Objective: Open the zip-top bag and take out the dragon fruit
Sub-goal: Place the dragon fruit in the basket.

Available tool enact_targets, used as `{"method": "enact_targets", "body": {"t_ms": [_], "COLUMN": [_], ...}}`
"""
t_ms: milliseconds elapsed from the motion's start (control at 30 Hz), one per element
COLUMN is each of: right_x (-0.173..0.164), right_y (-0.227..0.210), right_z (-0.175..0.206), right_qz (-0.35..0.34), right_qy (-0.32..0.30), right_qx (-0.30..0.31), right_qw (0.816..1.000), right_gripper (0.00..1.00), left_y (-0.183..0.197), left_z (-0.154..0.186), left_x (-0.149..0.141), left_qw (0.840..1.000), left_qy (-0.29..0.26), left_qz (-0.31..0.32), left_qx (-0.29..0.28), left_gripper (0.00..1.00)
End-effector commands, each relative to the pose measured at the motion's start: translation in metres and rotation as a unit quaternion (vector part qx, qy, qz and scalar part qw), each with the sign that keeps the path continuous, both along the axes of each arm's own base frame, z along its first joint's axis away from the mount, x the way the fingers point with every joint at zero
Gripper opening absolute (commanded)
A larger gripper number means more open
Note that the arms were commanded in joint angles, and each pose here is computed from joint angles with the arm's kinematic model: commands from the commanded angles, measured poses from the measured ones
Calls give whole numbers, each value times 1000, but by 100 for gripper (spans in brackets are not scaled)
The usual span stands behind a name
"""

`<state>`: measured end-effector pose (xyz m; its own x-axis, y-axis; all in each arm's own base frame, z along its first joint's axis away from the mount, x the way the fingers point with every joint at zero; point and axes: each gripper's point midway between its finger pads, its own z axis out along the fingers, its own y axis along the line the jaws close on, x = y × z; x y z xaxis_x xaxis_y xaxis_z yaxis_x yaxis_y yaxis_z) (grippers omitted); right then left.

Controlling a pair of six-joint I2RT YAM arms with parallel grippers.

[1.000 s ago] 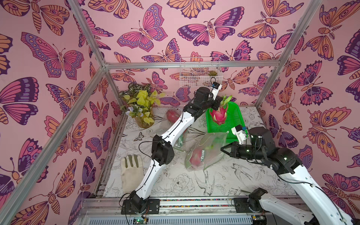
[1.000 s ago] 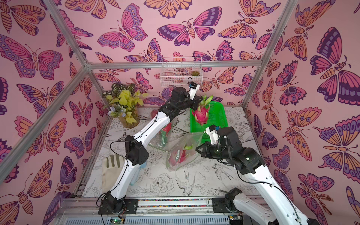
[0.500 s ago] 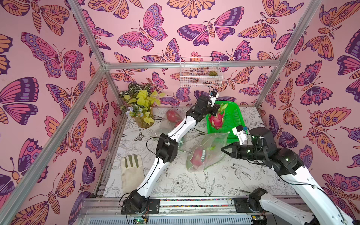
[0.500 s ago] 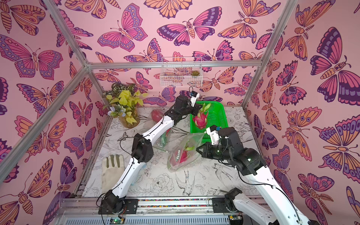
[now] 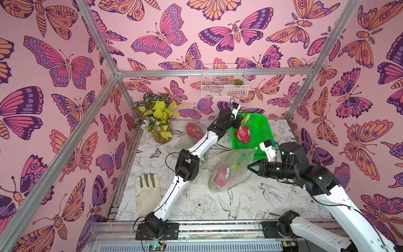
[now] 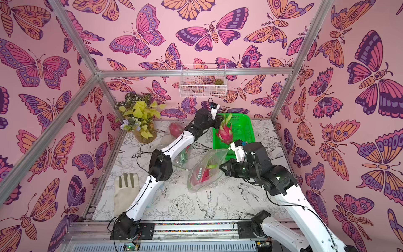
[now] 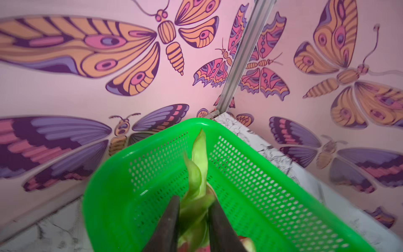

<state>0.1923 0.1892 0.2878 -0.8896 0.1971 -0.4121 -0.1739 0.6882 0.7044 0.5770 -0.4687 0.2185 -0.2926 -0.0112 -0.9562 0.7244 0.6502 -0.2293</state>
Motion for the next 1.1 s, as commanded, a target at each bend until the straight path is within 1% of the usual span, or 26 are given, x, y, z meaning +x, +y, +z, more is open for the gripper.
{"method": "enact_targets", "body": {"t_ms": [0, 233, 433, 600, 667, 800, 900, 933, 1000, 1067], "right_x": [6, 12, 18, 23, 26, 32, 38, 40, 44, 47], "right_y": [3, 7, 12, 19, 23, 29, 35, 37, 40, 46], "right_z": [16, 27, 39, 48, 54, 63, 68, 68, 67, 66], "right_qz": [-4, 1, 10, 20, 26, 38, 47, 49, 52, 62], "right_qy": [-20, -32, -42, -48, -53, -60, -62, -64, -62, -59], "right_qx": [16, 19, 24, 30, 37, 37, 42, 42, 42, 44], "right_qw": [1000, 999, 999, 998, 998, 997, 996, 996, 996, 995], "right_gripper": [0, 0, 0, 0, 0, 0, 0, 0, 0, 0], "left_y": [5, 14, 28, 45, 54, 74, 90, 94, 98, 107], "left_z": [41, 106, 158, 199, 215, 237, 244, 241, 234, 225], "left_x": [1, -20, -47, -81, -99, -135, -165, -176, -204, -227], "left_qw": [999, 996, 994, 992, 992, 992, 993, 995, 995, 995], "left_qy": [-41, -75, -99, -110, -113, -110, -101, -86, -43, -4], "left_qz": [5, -5, -13, -27, -32, -41, -47, -51, -89, -99], "left_qx": [-20, -37, -46, -53, -56, -50, -32, -22, -2, 14], "left_gripper": [45, 53, 55, 56, 56, 56, 55, 55, 55, 53]}}
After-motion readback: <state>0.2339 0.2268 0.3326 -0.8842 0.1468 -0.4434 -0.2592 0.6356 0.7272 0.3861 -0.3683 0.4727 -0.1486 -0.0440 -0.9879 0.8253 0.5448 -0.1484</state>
